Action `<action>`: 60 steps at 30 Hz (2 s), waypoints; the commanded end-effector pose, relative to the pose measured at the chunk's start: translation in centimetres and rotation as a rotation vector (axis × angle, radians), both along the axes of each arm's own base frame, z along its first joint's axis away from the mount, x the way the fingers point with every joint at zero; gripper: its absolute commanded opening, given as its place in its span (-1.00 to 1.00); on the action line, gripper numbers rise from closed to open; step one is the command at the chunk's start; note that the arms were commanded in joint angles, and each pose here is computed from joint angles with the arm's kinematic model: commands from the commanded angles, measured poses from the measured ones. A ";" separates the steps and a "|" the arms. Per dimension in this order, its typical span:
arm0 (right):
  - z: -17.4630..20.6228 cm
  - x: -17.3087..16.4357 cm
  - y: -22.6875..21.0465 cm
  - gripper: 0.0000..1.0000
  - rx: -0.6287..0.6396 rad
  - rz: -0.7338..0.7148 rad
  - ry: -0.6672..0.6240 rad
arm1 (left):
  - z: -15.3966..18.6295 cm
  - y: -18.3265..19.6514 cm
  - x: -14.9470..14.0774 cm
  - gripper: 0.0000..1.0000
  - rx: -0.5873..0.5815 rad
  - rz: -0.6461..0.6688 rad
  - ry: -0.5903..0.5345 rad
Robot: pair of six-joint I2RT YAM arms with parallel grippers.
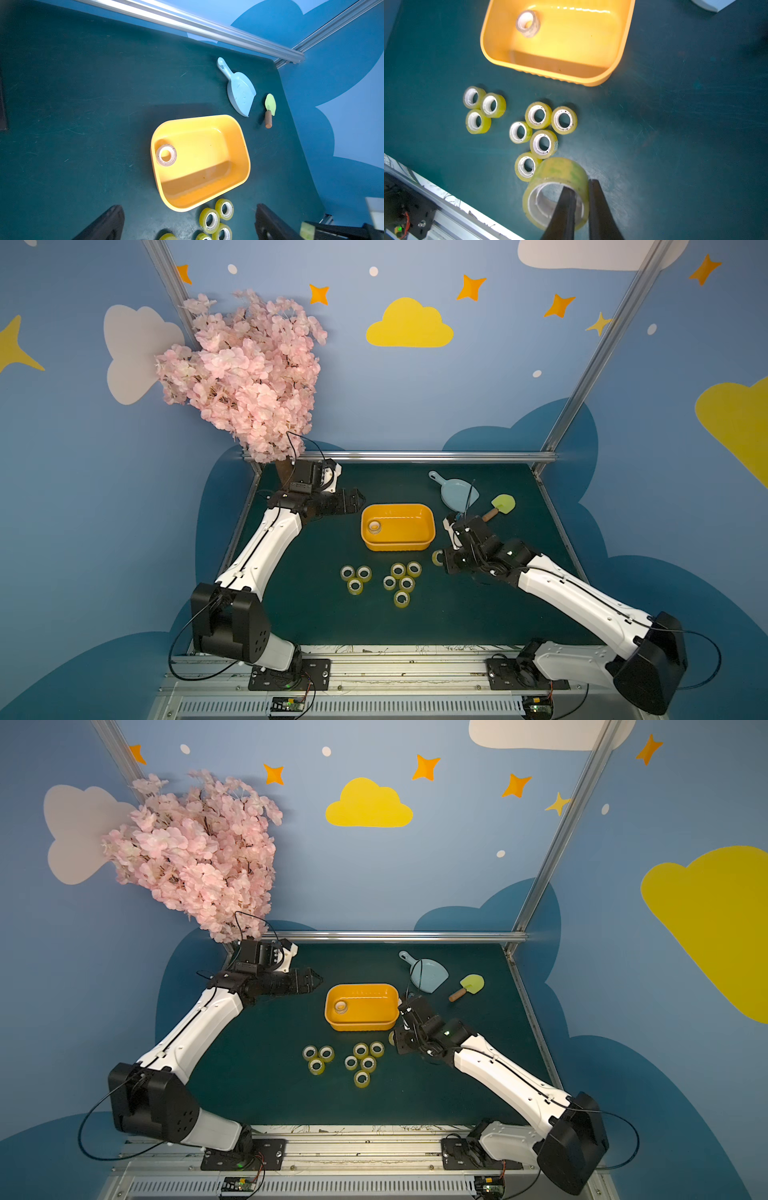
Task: Put the transparent tape into the storage box
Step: Place the tape in the storage box.
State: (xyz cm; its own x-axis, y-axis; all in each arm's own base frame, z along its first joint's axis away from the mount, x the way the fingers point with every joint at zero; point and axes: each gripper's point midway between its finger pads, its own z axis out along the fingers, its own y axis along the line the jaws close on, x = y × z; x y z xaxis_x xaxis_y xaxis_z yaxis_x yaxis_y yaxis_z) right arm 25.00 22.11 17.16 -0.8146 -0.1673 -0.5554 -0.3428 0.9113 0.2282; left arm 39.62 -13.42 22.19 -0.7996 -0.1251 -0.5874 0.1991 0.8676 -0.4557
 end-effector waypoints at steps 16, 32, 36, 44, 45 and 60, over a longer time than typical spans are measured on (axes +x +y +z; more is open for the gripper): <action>1.3 9.4 7.5 -1.00 0.133 0.089 0.131 | -3.9 0.9 -0.1 1.00 0.037 0.031 0.134; -6.1 14.5 11.8 -1.00 0.090 0.065 0.331 | -3.6 1.6 0.1 1.00 0.003 0.056 0.153; -7.4 15.4 12.8 -1.00 0.096 0.059 0.332 | -3.3 2.0 0.2 1.00 -0.006 0.069 0.147; -11.3 16.9 14.2 -0.98 0.101 0.006 0.397 | -3.1 1.9 0.3 1.00 -0.058 0.071 0.160; -11.6 17.0 14.4 -0.91 0.103 0.003 0.403 | -3.1 2.0 0.3 1.00 -0.057 0.074 0.160; -6.4 16.3 14.9 -0.27 0.173 0.041 0.343 | -4.0 2.1 0.5 1.00 -0.063 0.077 0.188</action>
State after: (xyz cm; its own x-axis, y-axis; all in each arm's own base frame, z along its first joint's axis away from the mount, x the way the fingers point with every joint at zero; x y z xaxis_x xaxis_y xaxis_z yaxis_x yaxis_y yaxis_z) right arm 41.53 36.77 5.72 -0.9716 -0.1275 -0.1992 -0.2062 0.8689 0.4501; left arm 39.73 -11.12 17.76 -0.8802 -0.2211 -0.4199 0.0323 0.8548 -0.5179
